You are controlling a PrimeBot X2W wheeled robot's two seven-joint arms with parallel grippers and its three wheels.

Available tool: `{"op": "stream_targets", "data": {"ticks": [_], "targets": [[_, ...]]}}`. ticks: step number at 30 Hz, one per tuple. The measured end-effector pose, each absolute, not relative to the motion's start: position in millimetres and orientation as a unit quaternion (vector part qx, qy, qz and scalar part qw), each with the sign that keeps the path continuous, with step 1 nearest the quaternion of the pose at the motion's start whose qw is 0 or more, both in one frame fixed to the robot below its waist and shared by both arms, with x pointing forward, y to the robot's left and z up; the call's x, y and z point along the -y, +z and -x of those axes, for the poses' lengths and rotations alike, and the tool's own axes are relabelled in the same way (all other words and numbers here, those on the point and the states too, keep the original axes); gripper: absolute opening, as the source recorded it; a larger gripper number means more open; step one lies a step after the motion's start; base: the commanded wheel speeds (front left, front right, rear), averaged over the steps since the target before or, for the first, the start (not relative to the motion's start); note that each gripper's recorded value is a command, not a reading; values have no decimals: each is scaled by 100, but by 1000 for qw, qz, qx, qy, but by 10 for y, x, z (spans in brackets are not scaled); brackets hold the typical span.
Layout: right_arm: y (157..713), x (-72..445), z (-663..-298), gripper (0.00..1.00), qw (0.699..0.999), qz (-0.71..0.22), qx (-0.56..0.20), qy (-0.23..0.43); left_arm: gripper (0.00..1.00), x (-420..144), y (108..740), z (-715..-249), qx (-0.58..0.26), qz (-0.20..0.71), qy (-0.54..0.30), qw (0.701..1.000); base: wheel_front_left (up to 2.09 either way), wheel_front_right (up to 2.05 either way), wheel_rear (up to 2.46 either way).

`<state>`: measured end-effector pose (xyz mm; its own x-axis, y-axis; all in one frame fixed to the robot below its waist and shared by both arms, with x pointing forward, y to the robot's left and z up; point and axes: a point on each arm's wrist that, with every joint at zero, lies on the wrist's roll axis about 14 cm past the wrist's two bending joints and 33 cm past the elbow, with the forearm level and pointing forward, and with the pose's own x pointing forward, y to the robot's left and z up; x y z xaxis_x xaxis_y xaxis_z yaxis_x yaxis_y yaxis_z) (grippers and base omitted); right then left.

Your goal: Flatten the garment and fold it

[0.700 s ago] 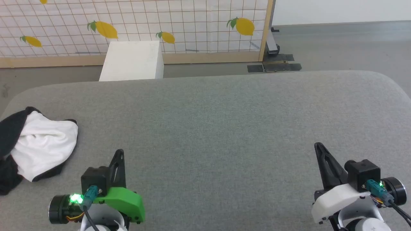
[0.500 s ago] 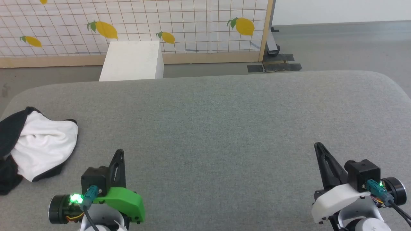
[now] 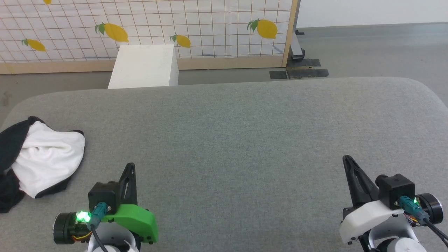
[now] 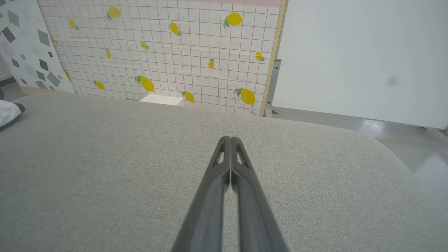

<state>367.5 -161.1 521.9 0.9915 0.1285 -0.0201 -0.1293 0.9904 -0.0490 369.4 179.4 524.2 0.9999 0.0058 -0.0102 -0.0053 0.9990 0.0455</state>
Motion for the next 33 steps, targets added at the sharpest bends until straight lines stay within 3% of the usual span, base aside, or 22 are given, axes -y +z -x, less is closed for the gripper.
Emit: {"op": "stream_targets", "data": {"ticks": [6,7,33], "targets": [[5219,1611,-3675,0,998,25,-8,65,0,-1794,5242,-3694,-5,-23,3,1000,0,0,0],[5218,1611,-3674,100,998,25,-9,65,100,-1794,5242,-3694,-5,-23,3,1000,0,0,0],[5288,1755,-3694,100,999,18,13,44,100,-1777,5336,-3674,20,-18,1,1000,0,0,0]]}}
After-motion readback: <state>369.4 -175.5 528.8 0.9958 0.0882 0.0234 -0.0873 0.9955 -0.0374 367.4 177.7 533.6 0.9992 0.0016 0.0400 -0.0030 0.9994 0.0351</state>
